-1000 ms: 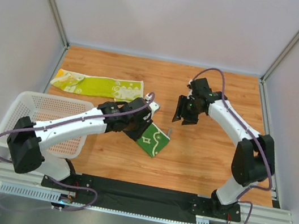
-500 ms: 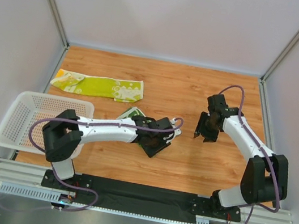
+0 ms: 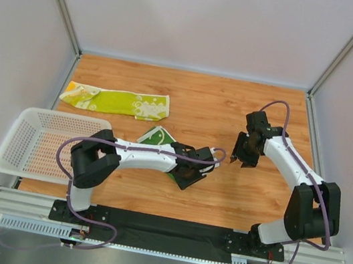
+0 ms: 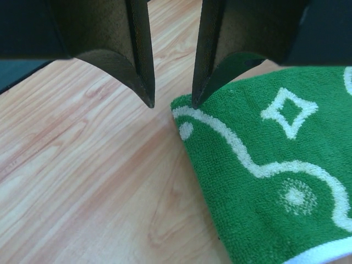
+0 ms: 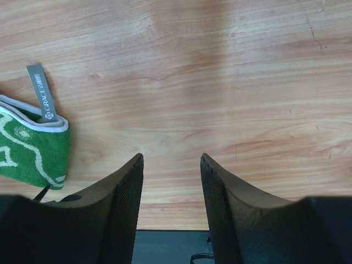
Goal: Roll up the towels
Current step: Fold the towel, then roll the towel
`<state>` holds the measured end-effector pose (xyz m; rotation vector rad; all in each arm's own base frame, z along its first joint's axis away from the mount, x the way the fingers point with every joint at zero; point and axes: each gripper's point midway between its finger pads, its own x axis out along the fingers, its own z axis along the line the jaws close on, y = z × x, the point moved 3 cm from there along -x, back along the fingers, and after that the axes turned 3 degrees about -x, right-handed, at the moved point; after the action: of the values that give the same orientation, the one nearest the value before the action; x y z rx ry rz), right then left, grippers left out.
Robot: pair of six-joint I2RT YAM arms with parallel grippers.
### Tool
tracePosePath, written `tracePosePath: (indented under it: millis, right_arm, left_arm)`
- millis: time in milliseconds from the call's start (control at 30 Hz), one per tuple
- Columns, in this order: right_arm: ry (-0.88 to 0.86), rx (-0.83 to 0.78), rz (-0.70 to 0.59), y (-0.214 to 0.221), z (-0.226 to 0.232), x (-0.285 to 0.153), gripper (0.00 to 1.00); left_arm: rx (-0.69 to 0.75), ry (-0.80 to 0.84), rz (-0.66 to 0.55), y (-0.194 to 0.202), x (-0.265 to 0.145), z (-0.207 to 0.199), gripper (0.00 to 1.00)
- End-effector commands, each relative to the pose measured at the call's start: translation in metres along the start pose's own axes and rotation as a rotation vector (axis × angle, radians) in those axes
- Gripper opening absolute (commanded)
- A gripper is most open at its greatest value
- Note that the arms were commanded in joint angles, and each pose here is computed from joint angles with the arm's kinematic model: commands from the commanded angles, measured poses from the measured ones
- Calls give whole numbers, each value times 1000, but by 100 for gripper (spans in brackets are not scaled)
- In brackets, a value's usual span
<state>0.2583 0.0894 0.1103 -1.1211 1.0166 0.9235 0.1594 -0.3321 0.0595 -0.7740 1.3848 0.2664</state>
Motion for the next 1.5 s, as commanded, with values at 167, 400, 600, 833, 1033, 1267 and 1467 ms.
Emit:
tracePosePath:
  millis: [167, 400, 600, 833, 1033, 1267, 1467]
  right_arm:
    - [-18, -5, 12, -1, 2, 2, 47]
    - [-19, -14, 16, -11, 7, 2, 47]
    - [-16, -19, 21, -12, 6, 2, 47]
    - [-259, -22, 95, -2, 41, 3, 48]
    - [-395, 12, 181, 2, 61, 9, 50]
    - [-658, 133, 383, 22, 99, 12, 56]
    - [-625, 108, 464, 43, 109, 26, 57]
  left_arm:
    - [14, -68, -46, -9, 2, 9, 42]
    - [14, -40, -10, 9, 21, 6, 43]
    - [10, -8, 26, 28, 35, 3, 41]
    - [35, -13, -8, 18, 26, 5, 8]
    - [21, 30, -24, -3, 7, 7, 3]
    - [-92, 137, -121, -25, -33, 13, 1]
    - [-123, 152, -139, -25, -42, 13, 1]
